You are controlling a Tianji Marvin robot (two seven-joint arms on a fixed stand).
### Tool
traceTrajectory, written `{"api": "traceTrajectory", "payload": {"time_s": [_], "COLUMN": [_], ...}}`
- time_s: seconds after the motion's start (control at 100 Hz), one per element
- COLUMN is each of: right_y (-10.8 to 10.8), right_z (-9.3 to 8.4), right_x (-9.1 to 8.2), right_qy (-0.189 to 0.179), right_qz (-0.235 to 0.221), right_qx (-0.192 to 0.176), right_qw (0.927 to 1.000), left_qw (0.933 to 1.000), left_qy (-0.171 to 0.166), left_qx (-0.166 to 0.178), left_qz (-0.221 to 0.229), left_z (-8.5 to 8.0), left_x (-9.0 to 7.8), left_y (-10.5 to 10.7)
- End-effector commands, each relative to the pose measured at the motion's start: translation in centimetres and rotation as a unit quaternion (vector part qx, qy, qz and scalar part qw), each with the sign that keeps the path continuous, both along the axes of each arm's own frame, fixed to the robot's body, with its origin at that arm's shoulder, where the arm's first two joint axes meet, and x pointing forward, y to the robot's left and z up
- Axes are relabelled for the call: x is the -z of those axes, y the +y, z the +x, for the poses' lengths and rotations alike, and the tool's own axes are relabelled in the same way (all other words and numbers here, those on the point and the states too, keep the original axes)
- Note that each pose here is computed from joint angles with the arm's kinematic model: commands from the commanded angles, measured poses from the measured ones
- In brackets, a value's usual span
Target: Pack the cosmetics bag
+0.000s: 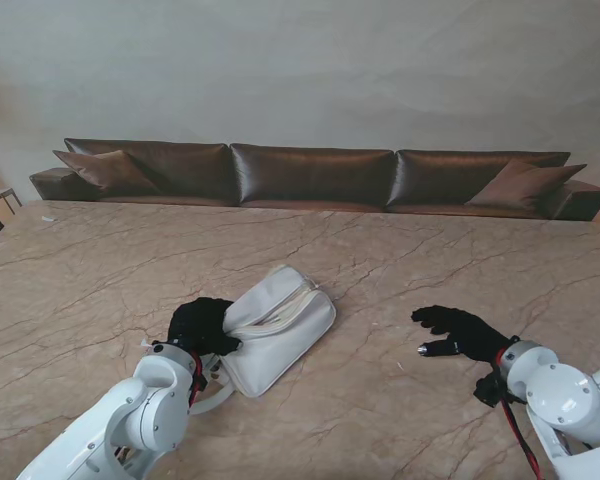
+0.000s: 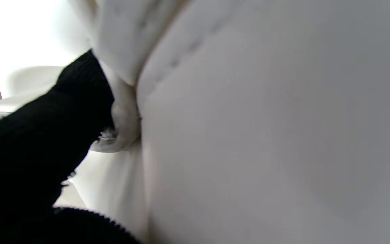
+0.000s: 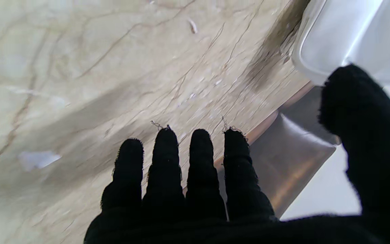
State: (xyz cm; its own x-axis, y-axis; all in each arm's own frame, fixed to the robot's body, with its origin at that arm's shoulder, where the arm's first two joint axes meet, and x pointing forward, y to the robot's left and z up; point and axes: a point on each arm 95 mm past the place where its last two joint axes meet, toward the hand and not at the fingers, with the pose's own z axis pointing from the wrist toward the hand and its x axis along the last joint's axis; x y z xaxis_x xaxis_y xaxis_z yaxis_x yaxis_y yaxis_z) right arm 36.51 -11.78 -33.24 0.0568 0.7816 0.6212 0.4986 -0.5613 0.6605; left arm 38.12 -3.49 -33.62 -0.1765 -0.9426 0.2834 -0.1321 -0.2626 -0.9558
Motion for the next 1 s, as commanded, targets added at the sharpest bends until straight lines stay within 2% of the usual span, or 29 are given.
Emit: {"api": "traceTrajectory", "payload": {"time_s": [0.0,0.2,0.46,0.55,0.73,0.99], "right_y": [1.3,4.8,9.1,10.2,11.8,13.7], "right_z": [0.7,2.7,5.1,5.8,7.3,9.0], "right_x": [-0.4,0.3,1.3,1.7,2.0,1.0], "right_qy": [-0.007,-0.022,-0.033,-0.036,-0.052,-0.047], "right_qz": [0.008,0.043,0.085,0.099,0.141,0.2], "right_qx": [-0.02,-0.08,-0.133,-0.141,-0.128,-0.164], "right_qw": [0.9997,0.9956,0.9869,0.9844,0.9803,0.9648], "left_qw": [0.9998,0.9989,0.9967,0.9959,0.9938,0.989], "left_qy": [-0.007,-0.01,-0.003,-0.001,0.008,0.018], "left_qx": [0.003,0.012,0.026,0.034,0.048,0.084], "left_qz": [-0.018,-0.044,-0.076,-0.083,-0.1,-0.121], "left_z": [-0.3,-0.5,-0.8,-0.9,-1.0,-0.9], "left_x": [-0.6,-1.4,-2.0,-2.1,-2.1,-2.2], "left_y": [-0.3,0.2,0.2,0.2,0.2,0.2]}}
